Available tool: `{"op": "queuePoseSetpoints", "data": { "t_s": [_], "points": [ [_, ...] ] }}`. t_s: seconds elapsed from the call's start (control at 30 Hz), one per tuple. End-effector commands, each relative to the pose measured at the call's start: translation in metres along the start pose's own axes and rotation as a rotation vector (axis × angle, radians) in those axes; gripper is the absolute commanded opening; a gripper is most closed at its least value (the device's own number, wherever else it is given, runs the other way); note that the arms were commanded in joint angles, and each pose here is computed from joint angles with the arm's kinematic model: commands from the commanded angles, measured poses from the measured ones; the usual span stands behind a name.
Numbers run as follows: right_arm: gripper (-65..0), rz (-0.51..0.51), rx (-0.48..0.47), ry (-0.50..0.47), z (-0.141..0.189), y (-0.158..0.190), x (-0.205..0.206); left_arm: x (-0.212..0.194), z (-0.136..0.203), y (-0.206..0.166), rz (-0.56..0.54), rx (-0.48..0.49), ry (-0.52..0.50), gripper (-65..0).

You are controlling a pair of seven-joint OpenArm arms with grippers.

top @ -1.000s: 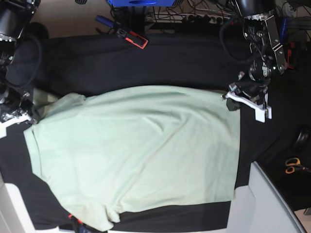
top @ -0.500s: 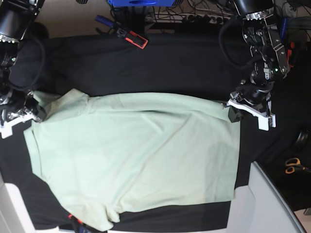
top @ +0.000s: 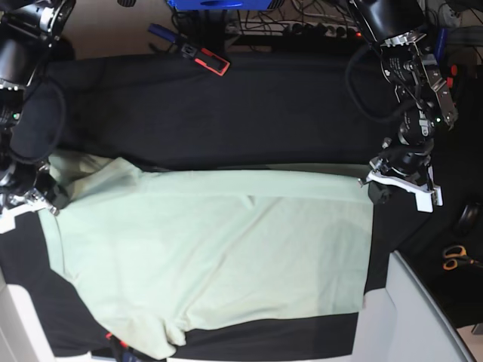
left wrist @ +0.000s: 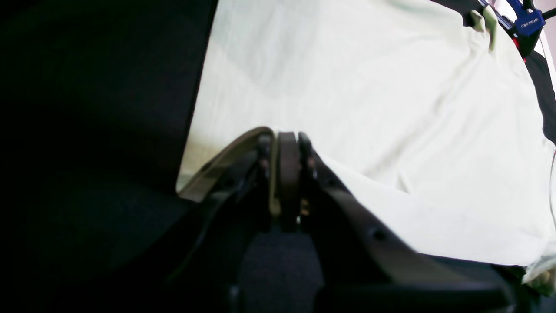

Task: Fold the T-shirt properly
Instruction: 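Lift the shoulder edge with both grippers and pull it toward the hem, then lay the folded shoulder edge down across the shirt with both grippers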

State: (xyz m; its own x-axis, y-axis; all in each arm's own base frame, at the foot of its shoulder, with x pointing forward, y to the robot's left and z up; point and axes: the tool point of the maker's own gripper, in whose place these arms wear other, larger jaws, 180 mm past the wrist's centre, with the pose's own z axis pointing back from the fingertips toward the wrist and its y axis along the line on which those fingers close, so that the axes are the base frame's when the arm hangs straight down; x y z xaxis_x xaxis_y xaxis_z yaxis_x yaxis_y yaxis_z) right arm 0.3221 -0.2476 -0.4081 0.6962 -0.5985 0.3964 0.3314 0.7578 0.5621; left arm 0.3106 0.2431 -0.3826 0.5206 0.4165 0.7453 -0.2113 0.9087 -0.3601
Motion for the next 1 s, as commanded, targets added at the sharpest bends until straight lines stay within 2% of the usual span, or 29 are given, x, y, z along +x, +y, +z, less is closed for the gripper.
{"op": "queuePoseSetpoints", "data": {
  "t_s": [0.0, 0.27, 0.33, 0.6, 0.73, 0.97],
  "points": [
    [-64.7, 0.011, 0.005, -0.041, 0.004, 0.001, 0.017, 0.019, -0.001, -0.005, -0.003, -0.017, -0.054, -65.0],
    [-64.7, 0.037, 0.019, -0.073, 0.006, 0.011, 0.042, 0.025, -0.011, -0.007, 0.013, -0.026, -0.056, -65.0],
    [-64.7, 0.085, 0.021, -0.058, 0.003, 0.021, 0.046, 0.026, -0.015, -0.008, 0.02, -0.028, -0.054, -65.0],
    [-64.7, 0.085, 0.025, -0.007, -0.029, 0.027, 0.038, 0.022, -0.023, 0.0, -0.046, 0.032, -0.022, -65.0],
    [-64.7, 0.113, 0.034, 0.002, -0.039, 0.038, 0.038, 0.035, -0.026, -0.002, -0.048, 0.028, -0.045, -65.0],
    [-64.7, 0.106, 0.032, 0.013, -0.048, 0.039, 0.035, 0.026, -0.042, 0.009, -0.02, 0.036, 0.009, -65.0]
  ]
}}
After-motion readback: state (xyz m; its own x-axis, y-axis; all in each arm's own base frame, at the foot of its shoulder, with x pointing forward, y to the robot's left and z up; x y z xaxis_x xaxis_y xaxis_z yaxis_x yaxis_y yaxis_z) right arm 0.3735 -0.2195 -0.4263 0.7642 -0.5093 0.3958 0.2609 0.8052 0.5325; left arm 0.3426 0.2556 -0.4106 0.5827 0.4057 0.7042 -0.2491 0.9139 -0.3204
